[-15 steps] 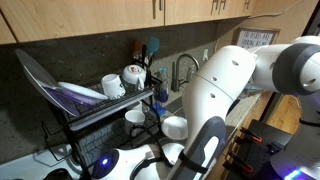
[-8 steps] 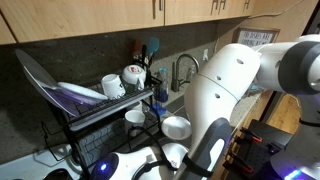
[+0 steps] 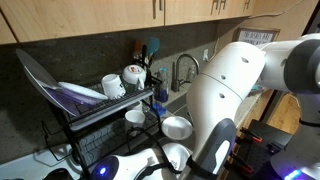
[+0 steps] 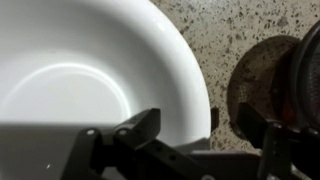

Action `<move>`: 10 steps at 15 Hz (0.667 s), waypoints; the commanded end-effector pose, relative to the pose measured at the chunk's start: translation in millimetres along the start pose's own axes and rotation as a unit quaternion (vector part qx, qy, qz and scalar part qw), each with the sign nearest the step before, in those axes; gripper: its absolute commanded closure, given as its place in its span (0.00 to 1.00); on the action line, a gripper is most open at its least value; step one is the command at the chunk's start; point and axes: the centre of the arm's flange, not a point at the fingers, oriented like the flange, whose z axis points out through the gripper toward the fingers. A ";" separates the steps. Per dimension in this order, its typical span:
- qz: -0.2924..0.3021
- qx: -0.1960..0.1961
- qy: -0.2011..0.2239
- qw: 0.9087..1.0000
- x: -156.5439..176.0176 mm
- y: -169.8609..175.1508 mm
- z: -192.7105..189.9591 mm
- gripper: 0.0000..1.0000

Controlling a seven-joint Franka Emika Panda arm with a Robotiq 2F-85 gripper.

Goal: Put the white bowl on the dish rack on the counter

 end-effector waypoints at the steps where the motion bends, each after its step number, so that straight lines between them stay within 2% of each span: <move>1: -0.003 -0.019 -0.001 1.000 -18.6 -16.2 -21.0 0.00; 10: -0.011 -0.041 0.008 0.999 -23.5 -32.7 -55.2 0.00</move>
